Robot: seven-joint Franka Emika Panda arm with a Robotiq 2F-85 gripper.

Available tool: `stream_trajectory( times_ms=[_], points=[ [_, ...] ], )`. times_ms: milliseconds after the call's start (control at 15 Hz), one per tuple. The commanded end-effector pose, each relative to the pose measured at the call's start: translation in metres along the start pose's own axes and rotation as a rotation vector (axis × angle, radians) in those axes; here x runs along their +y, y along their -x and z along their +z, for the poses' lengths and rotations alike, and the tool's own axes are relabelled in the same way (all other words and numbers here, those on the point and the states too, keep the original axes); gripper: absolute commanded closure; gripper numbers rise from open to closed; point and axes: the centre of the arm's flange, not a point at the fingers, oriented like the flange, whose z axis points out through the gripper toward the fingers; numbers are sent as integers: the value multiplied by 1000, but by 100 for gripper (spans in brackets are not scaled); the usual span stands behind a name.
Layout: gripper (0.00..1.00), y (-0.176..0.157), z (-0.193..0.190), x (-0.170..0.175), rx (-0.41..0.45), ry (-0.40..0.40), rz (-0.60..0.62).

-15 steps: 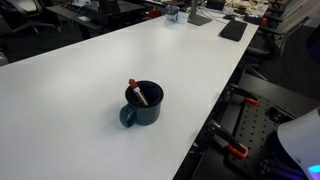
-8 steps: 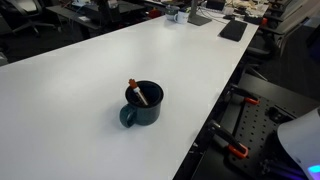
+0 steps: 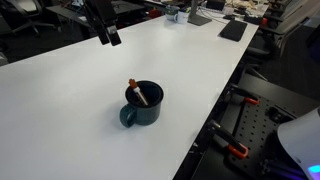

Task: Remove the marker from the cup and put it on the table

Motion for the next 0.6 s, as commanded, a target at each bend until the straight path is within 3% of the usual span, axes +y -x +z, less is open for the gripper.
stream_trajectory(
  times_ms=[0, 533],
  points=[
    [0, -3, 3, -1, -2, -4, -5],
    [0, -10, 14, -7, -12, -18, -11]
  ],
)
